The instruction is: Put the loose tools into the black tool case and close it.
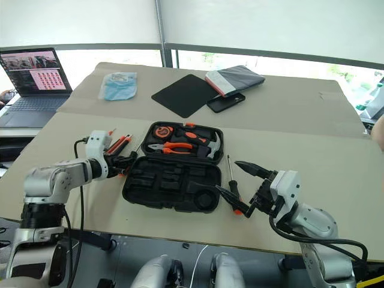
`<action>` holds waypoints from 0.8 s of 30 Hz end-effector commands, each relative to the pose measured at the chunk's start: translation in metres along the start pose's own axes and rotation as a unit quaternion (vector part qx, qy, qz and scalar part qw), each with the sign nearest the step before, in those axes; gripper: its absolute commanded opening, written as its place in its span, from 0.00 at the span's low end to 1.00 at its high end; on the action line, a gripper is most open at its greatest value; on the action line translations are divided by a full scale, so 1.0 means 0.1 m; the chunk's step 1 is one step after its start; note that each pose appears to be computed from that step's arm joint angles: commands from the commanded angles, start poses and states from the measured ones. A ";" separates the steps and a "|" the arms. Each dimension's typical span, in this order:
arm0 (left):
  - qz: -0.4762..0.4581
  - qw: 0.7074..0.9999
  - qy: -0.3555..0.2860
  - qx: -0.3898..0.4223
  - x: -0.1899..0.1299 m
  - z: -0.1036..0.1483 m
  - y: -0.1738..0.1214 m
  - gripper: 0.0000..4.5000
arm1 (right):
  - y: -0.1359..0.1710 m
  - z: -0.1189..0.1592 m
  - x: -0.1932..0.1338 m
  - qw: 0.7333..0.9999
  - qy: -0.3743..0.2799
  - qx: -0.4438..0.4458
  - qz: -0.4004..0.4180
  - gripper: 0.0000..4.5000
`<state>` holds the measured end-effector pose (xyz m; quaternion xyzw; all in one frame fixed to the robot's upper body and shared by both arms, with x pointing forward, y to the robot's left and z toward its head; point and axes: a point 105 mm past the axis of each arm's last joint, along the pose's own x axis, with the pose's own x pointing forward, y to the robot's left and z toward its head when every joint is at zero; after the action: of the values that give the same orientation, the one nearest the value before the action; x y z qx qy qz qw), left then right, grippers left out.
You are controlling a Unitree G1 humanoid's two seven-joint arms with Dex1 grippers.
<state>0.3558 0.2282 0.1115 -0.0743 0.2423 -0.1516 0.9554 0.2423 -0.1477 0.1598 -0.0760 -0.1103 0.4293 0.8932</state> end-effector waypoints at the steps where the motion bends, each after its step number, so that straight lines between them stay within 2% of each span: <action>1: -0.010 0.993 -0.114 -0.023 -0.30 0.37 0.02 0.18 | -0.01 0.21 -0.02 0.999 -0.034 -0.015 0.006 1.00; 4: -0.047 0.983 -0.178 -0.008 -0.52 0.49 -0.02 0.18 | -0.03 0.25 -0.02 0.999 -0.037 -0.025 0.005 1.00; 7: -0.122 0.966 -0.211 0.084 -0.68 0.56 -0.25 0.18 | -0.07 0.29 -0.02 0.998 -0.038 -0.039 0.006 1.00; 9: -0.196 0.941 -0.192 0.196 -0.71 0.53 -0.52 0.18 | -0.07 0.29 -0.01 0.998 -0.031 -0.050 0.020 1.00; 10: -0.226 0.914 -0.153 0.300 -0.65 0.43 -0.64 0.18 | -0.05 0.28 -0.01 0.997 -0.019 -0.062 0.038 1.00; 11: -0.247 0.887 -0.120 0.371 -0.61 0.33 -0.70 0.18 | -0.04 0.27 -0.01 0.996 -0.010 -0.069 0.052 1.00; 13: -0.280 0.837 -0.070 0.466 -0.52 0.18 -0.75 0.18 | -0.05 0.25 0.00 0.995 0.003 -0.070 0.067 1.00; 17: -0.305 0.784 -0.050 0.538 -0.26 0.23 -0.85 0.18 | -0.08 0.27 0.06 0.994 0.003 -0.063 0.086 1.00; 24: -0.328 0.720 -0.019 0.612 0.04 0.19 -0.92 0.18 | -0.06 0.26 0.09 0.994 0.006 -0.063 0.094 1.00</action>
<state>0.3446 0.1456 0.1445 0.4269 0.0522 -0.5596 0.7084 0.2470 -0.1444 0.1801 -0.1379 -0.1102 0.5030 0.8460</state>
